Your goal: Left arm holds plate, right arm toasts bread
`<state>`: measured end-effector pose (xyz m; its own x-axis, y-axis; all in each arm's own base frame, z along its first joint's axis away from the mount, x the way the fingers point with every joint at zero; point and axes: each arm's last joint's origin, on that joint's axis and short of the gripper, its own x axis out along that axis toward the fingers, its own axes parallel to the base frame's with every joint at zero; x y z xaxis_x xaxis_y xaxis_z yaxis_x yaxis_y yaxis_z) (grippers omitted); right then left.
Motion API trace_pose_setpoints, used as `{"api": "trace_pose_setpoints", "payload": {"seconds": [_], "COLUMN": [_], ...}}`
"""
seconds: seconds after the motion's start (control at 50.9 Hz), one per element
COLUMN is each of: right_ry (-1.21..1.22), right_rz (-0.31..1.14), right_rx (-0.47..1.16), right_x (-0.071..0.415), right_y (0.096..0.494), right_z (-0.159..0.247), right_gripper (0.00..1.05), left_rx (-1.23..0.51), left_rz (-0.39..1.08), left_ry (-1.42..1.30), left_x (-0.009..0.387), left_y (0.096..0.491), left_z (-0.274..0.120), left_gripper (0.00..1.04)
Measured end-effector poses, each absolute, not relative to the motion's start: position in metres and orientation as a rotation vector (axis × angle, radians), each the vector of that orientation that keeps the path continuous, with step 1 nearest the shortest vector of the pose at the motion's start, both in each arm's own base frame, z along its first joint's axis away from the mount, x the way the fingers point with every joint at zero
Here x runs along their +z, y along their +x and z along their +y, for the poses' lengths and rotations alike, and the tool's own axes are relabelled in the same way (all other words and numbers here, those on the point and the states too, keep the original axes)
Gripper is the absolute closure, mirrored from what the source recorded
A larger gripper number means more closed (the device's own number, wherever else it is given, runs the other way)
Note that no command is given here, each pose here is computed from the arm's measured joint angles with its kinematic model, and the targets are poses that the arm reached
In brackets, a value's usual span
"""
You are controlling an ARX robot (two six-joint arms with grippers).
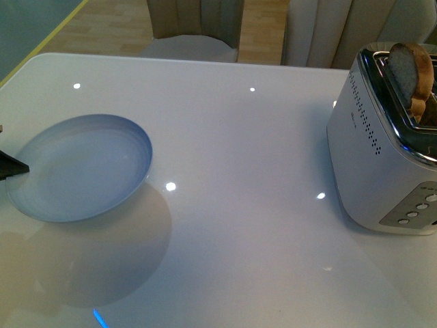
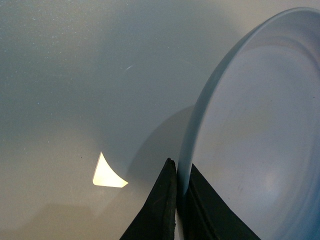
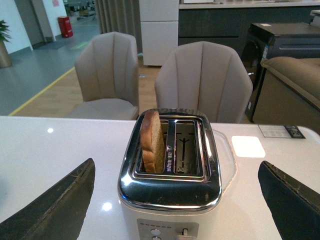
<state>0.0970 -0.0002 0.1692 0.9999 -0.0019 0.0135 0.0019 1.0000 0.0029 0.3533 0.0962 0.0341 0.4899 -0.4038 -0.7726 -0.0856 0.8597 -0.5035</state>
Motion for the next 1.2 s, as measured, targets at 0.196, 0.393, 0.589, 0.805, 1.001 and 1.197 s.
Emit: {"api": "trace_pose_setpoints", "payload": {"seconds": [0.196, 0.393, 0.589, 0.805, 1.001, 1.197], "right_ry": [0.003, 0.003, 0.003, 0.003, 0.003, 0.003], "right_rz": [-0.014, -0.013, -0.013, -0.014, -0.014, -0.014], "right_rx": [-0.002, -0.002, -0.002, -0.002, -0.002, -0.002], "right_x": [0.169, 0.169, 0.169, 0.169, 0.169, 0.169], "right_y": [0.097, 0.097, 0.097, 0.097, 0.097, 0.097], "right_z": [0.0, 0.0, 0.0, 0.0, 0.0, 0.0], "right_gripper": [0.09, 0.09, 0.09, 0.09, 0.09, 0.09], "left_rx": [-0.209, -0.191, -0.165, -0.162, -0.159, -0.139], "left_rz": [1.038, 1.041, 1.046, 1.035, 1.012, 0.985], "left_ry": [-0.506, -0.516, -0.524, -0.507, -0.504, -0.507], "left_x": [0.015, -0.001, -0.014, -0.027, -0.031, -0.026], "left_y": [0.376, 0.388, 0.391, 0.391, 0.393, 0.392], "left_z": [0.108, 0.12, 0.134, 0.135, 0.135, 0.134], "left_gripper": [1.02, 1.02, 1.02, 1.02, 1.01, 0.61]}}
